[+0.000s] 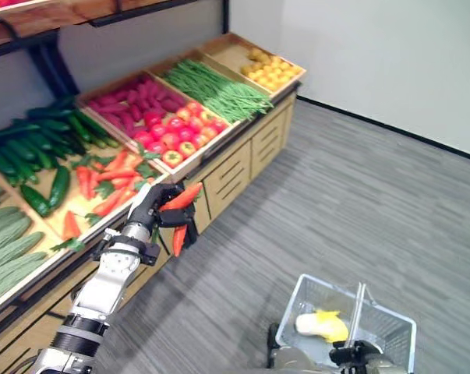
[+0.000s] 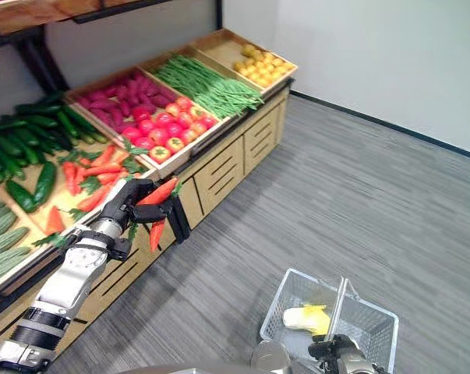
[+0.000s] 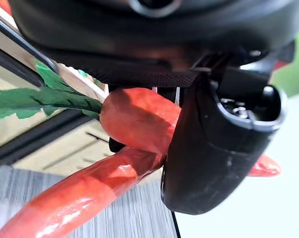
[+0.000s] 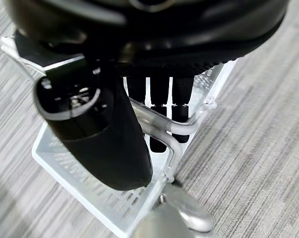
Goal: Get the vegetables into the basket
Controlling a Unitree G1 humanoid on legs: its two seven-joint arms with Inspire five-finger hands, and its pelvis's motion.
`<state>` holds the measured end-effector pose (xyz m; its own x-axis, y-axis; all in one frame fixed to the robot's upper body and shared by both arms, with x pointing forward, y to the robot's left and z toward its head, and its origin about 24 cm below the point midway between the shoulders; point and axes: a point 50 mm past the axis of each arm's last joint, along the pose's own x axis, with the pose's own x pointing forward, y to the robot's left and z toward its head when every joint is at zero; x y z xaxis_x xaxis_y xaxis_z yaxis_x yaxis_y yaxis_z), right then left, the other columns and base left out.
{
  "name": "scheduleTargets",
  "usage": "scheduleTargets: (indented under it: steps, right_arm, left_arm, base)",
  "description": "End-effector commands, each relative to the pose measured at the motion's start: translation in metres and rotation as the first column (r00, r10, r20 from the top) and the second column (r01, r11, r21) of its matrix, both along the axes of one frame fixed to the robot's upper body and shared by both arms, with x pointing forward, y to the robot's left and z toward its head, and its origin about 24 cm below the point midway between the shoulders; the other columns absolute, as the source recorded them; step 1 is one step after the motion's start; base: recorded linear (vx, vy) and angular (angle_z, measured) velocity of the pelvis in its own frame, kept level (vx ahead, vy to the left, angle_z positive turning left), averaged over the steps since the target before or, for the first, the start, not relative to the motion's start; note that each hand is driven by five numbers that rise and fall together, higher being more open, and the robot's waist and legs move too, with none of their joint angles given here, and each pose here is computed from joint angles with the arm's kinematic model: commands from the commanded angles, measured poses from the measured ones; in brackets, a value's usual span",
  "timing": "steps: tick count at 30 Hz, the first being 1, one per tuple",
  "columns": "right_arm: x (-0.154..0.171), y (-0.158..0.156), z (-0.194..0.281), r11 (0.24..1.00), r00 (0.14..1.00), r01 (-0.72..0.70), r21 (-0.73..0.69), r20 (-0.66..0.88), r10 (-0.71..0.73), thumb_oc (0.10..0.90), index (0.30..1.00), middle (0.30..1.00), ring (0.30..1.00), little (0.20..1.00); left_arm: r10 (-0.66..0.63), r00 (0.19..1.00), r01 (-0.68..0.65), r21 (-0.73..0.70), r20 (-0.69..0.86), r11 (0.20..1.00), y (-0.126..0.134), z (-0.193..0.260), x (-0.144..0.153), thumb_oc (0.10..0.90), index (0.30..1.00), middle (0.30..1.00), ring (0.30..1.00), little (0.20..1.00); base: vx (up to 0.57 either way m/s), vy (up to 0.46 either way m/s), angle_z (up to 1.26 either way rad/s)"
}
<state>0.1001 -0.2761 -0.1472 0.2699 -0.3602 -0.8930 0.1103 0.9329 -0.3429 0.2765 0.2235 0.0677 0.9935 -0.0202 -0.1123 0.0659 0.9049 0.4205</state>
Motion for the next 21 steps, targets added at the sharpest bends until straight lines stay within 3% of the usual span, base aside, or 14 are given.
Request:
scheduleTargets:
  steps: [1,21]
  right_arm:
    - [-0.008,-0.005,0.0,0.996,0.995,-0.082,-0.033,-0.051,0.081,0.4,0.3,0.3,0.3,0.3]
    - [0.004,-0.019,0.009,0.99,0.993,-0.114,-0.086,-0.032,0.112,0.4,0.3,0.3,0.3,0.3]
  left_arm:
    - [-0.005,0.954,-0.006,0.036,0.298,0.999,0.007,0.068,0.015,0.4,0.3,0.3,0.3,0.3]
    - [0.017,0.96,0.0,-0.061,0.278,0.998,-0.004,0.054,0.011,0.4,0.3,0.3,0.3,0.3]
  base:
    - [0.01,-0.016,-1.09]
    - [0.06,-0.109,-0.24]
